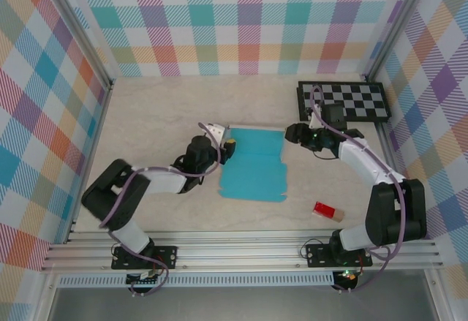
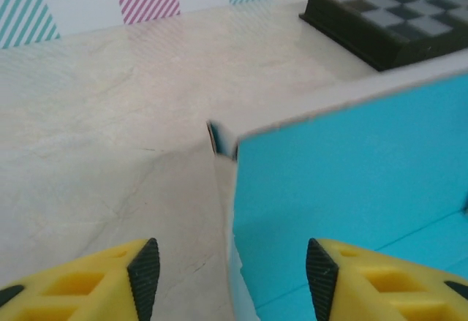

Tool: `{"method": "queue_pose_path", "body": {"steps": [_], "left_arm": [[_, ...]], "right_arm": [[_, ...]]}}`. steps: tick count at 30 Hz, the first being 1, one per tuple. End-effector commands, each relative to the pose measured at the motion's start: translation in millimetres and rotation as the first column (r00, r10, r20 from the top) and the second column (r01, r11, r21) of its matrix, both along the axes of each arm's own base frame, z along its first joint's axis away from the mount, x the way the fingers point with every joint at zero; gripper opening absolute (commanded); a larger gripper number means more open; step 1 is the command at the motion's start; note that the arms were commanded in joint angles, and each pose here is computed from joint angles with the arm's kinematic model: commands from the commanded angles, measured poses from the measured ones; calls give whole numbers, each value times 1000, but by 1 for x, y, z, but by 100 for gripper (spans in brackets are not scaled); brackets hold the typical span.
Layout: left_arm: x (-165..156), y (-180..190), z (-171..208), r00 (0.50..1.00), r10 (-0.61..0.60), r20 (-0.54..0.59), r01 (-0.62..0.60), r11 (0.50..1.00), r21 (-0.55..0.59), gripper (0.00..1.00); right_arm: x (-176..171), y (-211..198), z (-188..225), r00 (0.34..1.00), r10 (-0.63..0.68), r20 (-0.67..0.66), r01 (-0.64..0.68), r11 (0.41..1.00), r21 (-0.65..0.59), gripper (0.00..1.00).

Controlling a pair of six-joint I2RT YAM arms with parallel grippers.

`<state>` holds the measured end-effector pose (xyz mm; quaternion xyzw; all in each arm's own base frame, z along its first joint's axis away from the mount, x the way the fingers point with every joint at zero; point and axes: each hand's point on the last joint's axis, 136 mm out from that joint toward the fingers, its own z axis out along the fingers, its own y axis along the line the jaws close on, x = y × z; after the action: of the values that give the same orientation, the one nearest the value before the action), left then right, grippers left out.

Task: Fold the paper box

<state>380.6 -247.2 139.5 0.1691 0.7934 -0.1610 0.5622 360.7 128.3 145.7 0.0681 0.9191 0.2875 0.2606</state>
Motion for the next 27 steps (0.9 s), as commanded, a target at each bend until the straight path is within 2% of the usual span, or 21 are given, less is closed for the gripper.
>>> {"method": "queue_pose_path", "body": {"steps": [1, 3, 5, 8, 11, 14, 18, 21, 27], "left_arm": [[-7, 15, 38, 992, 77, -95, -89, 987, -132, 65], [-8, 35, 47, 968, 174, -181, -205, 964, -168, 70], [-3, 58, 48, 898, 285, -336, -363, 911, -197, 75], [9, 58, 40, 787, 259, -560, -446, 866, -227, 75], [24, 33, 37, 736, 138, -663, -438, 844, -310, 75], [34, 19, 28, 695, 97, -713, -446, 835, -321, 74], [38, 19, 15, 673, 116, -731, -454, 844, -285, 71], [36, 11, 13, 665, 70, -743, -442, 840, -316, 64], [33, 8, 8, 667, 87, -740, -449, 840, -305, 63]], "right_arm": [[12, -9, 32, 996, -52, 70, 55, 998, -40, 59], [15, -11, 38, 994, -76, 72, 80, 996, -43, 59], [18, -14, 39, 992, -111, 59, 113, 993, -41, 59], [24, -16, 38, 989, -146, 37, 147, 988, -35, 59], [29, -13, 33, 988, -154, 23, 155, 988, -14, 59], [33, -9, 27, 988, -155, 4, 155, 988, 9, 59], [35, -9, 17, 986, -164, -19, 165, 986, 11, 58], [35, -4, 15, 987, -156, -22, 157, 987, 41, 57], [36, 3, 12, 986, -160, -40, 163, 983, 89, 55]]}}
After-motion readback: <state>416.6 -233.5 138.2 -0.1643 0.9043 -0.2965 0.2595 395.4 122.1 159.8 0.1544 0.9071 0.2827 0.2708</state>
